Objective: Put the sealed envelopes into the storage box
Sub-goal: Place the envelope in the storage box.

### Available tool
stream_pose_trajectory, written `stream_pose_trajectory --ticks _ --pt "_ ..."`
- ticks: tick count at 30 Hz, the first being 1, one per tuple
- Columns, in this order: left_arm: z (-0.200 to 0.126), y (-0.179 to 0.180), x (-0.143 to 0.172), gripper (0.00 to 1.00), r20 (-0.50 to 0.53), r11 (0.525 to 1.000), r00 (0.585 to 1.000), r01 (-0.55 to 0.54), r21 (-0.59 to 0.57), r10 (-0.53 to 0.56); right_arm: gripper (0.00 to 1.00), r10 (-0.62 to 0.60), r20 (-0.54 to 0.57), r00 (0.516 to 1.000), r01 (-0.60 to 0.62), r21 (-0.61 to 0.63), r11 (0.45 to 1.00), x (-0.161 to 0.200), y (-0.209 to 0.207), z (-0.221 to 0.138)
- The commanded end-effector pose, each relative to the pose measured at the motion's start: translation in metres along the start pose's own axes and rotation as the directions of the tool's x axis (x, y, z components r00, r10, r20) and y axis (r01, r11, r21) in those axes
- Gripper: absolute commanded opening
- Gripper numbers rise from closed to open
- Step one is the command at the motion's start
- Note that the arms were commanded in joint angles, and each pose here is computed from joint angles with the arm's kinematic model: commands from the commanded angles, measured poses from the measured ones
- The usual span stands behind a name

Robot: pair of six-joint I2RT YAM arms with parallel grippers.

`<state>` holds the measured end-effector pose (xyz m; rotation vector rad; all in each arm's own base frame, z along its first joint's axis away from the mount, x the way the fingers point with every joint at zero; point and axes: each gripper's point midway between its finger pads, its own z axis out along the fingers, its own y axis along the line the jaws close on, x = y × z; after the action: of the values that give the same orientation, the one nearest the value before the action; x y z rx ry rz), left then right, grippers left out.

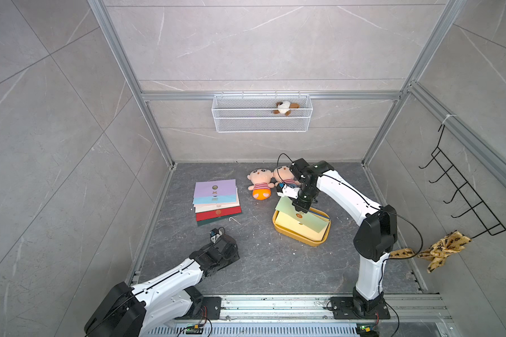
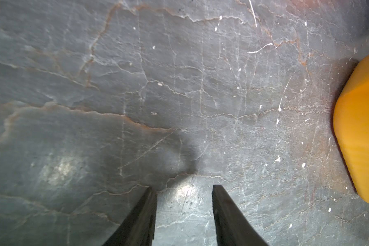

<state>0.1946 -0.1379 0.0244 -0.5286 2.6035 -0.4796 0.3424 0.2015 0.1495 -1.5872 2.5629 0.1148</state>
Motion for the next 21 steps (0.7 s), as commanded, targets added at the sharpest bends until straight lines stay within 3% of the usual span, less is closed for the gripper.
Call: stream_pose_trajectory --ticks 1,6,12,21 --pt "0.003 0.015 0.007 0.49 -0.024 0.997 0.999 -0.036 -0.061 0.035 0.0 -0.031 0.007 0.999 0.031 -0.015 0.999 0.007 0.013 -0.013" --pt "0.005 0.015 0.007 0.49 -0.031 0.997 0.999 -0.041 -0.066 0.039 0.0 -0.043 0.023 0.999 0.043 0.014 0.999 0.011 0.014 -0.023" --pt "0.005 0.018 0.009 0.48 -0.032 0.997 0.999 -0.039 -0.067 0.037 0.0 -0.048 -0.048 0.998 0.049 0.012 0.999 0.024 0.013 -0.007" --pt "0.006 0.017 0.009 0.49 -0.031 0.997 0.999 -0.038 -0.062 0.036 0.03 -0.052 -0.061 0.997 0.049 -0.042 0.998 0.017 0.019 0.016"
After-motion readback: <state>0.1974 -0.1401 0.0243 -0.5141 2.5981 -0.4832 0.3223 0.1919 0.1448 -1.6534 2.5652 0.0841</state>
